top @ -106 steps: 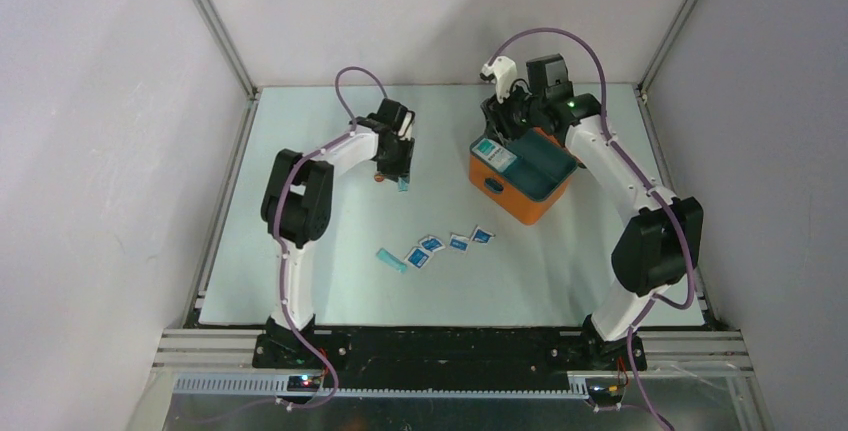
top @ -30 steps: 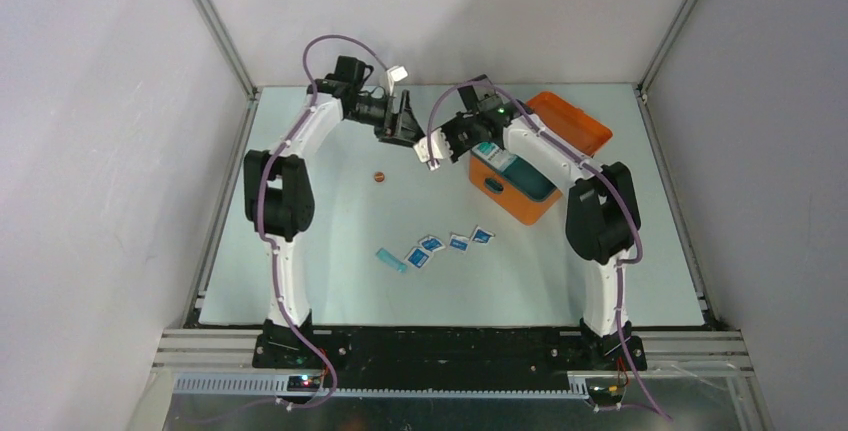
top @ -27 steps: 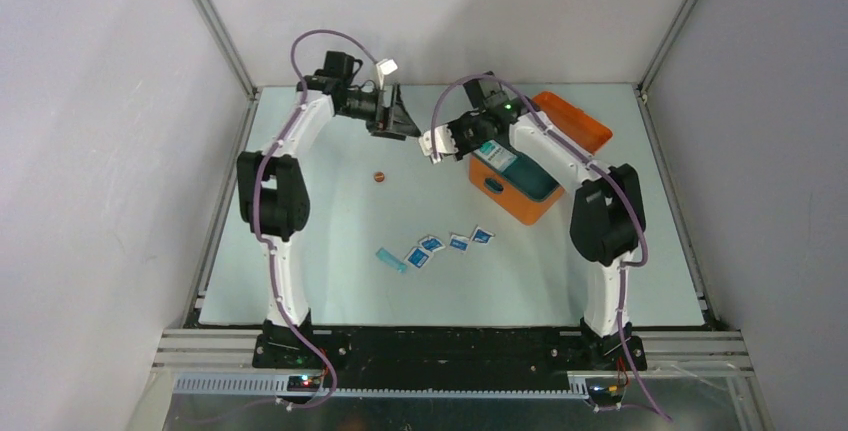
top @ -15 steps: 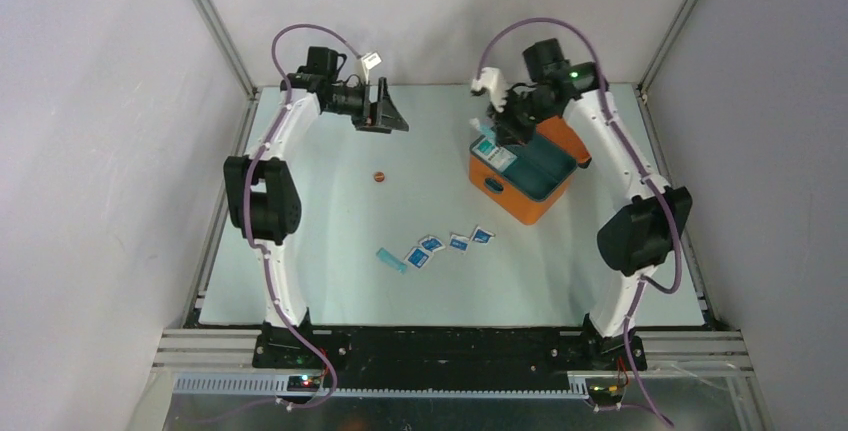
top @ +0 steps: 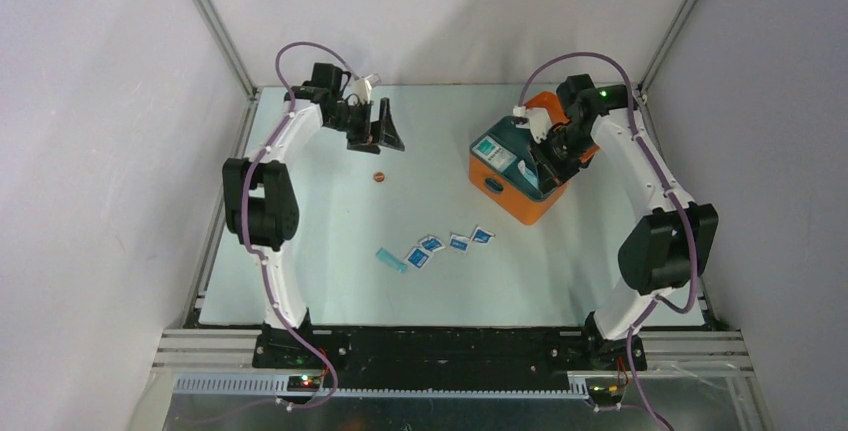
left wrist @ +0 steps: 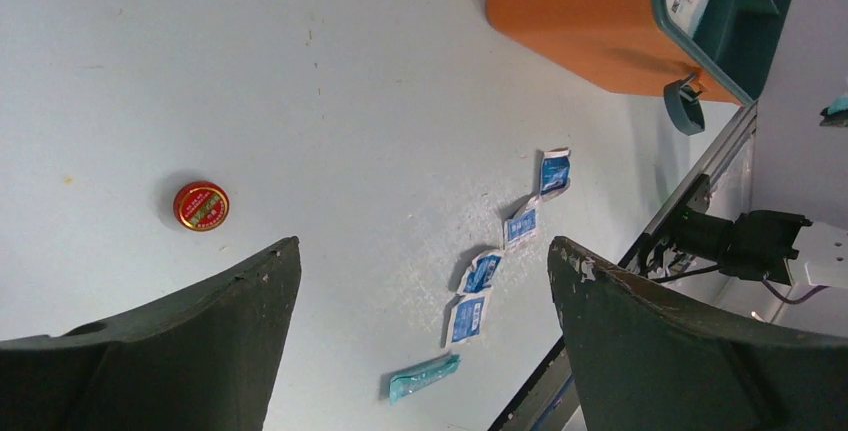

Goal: Organize the medicine kit

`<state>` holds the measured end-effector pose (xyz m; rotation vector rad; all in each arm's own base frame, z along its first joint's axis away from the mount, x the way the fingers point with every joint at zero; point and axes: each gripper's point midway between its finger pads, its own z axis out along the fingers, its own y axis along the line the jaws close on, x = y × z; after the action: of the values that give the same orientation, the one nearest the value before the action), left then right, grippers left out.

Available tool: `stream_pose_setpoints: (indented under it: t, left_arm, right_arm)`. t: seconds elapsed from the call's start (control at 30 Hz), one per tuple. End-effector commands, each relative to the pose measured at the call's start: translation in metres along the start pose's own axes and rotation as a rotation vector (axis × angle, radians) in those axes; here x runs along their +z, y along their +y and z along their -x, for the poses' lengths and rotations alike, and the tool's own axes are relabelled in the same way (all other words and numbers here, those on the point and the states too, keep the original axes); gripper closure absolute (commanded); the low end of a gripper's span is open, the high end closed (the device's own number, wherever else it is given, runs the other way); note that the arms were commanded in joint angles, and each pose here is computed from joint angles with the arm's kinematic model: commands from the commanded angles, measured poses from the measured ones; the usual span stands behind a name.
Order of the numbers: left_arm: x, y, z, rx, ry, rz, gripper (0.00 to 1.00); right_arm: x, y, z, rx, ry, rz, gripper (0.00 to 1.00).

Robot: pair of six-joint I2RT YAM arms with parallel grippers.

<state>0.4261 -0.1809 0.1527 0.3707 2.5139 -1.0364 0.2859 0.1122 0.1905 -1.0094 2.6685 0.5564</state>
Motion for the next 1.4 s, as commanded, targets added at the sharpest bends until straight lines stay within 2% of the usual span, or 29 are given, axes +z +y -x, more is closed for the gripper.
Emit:
stream_pose_setpoints:
  t: [0.0,0.4,0.53,0.77,0.87,1.0,1.17,1.37]
  left_arm:
    - [-0.019,-0.019,0.009,0.04,-0.053,0.013,0.02]
    - [-0.017,-0.016,-0.002,0.04,-0.035,0.044,0.02]
    - [-0.018,-0.016,-0.007,0.075,-0.03,0.055,0.01]
    - [-0.018,-0.008,-0.015,0.07,-0.017,0.098,0.01]
    - [-0.02,-0.007,-0.015,0.075,-0.018,0.105,0.01]
    - [-0.027,-0.006,-0.015,0.085,-0.027,0.14,0.01]
    - [-0.044,0.005,-0.028,0.05,-0.031,0.212,0.01]
    - [-0.058,0.035,-0.081,-0.12,-0.002,0.355,0.06]
  right_arm:
    - [0.006,-0.021,0.006,0.026,0.038,-0.047,1.0]
    - [0.033,-0.044,0.016,-0.005,0.106,-0.042,0.98]
    - [0.038,-0.036,0.017,-0.048,0.124,-0.01,0.94]
    - [0.038,-0.026,0.019,-0.102,0.149,-0.021,0.74]
    - [0.027,-0.023,0.024,-0.104,0.143,-0.026,0.71]
    - [0.002,-0.013,0.052,-0.121,0.036,-0.03,0.7]
    - [-0.01,0.022,0.105,-0.263,-0.167,0.006,0.66]
    - [0.006,0.066,0.173,-0.433,-0.429,0.007,0.61]
